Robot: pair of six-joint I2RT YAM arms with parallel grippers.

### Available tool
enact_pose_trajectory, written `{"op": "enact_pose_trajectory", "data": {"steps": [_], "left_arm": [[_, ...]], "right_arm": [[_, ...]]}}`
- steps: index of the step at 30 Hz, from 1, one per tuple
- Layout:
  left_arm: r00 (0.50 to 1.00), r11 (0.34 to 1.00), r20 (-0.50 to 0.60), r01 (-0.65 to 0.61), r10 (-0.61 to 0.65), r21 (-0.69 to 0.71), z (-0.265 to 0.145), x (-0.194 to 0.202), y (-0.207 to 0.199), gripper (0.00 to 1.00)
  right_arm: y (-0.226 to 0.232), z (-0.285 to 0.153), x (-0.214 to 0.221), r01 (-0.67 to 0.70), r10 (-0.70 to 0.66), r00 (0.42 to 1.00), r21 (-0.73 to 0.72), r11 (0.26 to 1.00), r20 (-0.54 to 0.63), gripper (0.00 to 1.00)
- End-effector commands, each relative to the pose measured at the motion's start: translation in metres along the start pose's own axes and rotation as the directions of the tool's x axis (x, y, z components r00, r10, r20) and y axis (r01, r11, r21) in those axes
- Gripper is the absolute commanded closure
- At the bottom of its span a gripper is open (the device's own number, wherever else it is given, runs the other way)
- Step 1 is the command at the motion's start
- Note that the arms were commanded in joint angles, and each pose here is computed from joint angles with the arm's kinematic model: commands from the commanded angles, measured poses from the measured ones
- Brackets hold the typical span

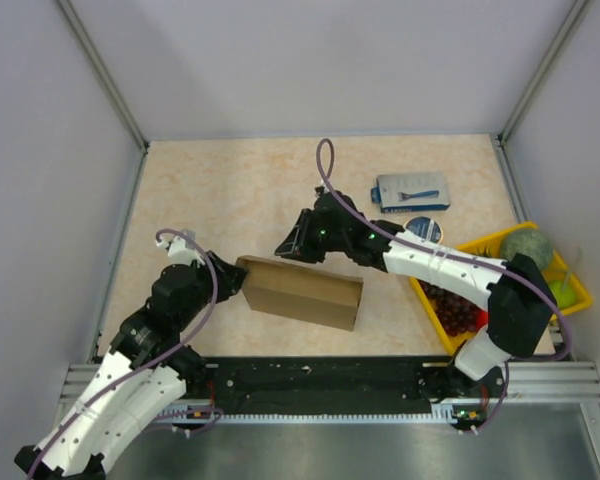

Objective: Fold the paper box

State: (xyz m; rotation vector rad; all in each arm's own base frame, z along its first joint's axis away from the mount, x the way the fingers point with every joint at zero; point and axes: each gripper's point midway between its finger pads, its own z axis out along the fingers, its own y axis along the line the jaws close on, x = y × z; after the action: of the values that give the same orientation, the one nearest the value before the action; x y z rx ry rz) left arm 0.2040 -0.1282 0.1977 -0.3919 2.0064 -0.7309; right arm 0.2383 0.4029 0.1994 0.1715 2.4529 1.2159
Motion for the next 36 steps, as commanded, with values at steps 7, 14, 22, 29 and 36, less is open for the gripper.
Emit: {"op": "enact_pose_trajectory", "data": {"steps": [7, 14, 22, 29, 36], "left_arm": [[0.98, 0.985, -0.162, -0.094, 0.118, 0.147, -0.071, 0.013, -0.022, 0.28], [0.972, 0.977, -0.134, -0.178, 0.193, 0.117, -0.071, -0.037, -0.061, 0.17], [0.944, 0.948, -0.116, -0.315, 0.308, -0.043, -0.009, -0.073, -0.052, 0.17], [0.965, 0.976, -0.165, -0.187, 0.204, 0.114, 0.012, -0.048, -0.042, 0.31], [0.971, 0.976, -0.195, -0.096, 0.135, 0.196, 0.013, -0.016, -0.037, 0.33]], "right_arm": [[0.043, -0.03, -0.007, 0.283, -0.271, 0.959, -0.195, 0.939, 0.086, 0.73], [0.037, -0.04, -0.004, 0.546, -0.534, 0.838, -0.187, 0.817, 0.113, 0.62], [0.029, -0.043, 0.002, 0.729, -0.72, 0.685, -0.109, 0.676, 0.112, 0.43], [0.015, -0.044, 0.003, 0.779, -0.774, 0.625, -0.019, 0.626, 0.107, 0.43], [0.013, -0.048, -0.011, 0.765, -0.768, 0.632, 0.078, 0.64, 0.102, 0.39]]}}
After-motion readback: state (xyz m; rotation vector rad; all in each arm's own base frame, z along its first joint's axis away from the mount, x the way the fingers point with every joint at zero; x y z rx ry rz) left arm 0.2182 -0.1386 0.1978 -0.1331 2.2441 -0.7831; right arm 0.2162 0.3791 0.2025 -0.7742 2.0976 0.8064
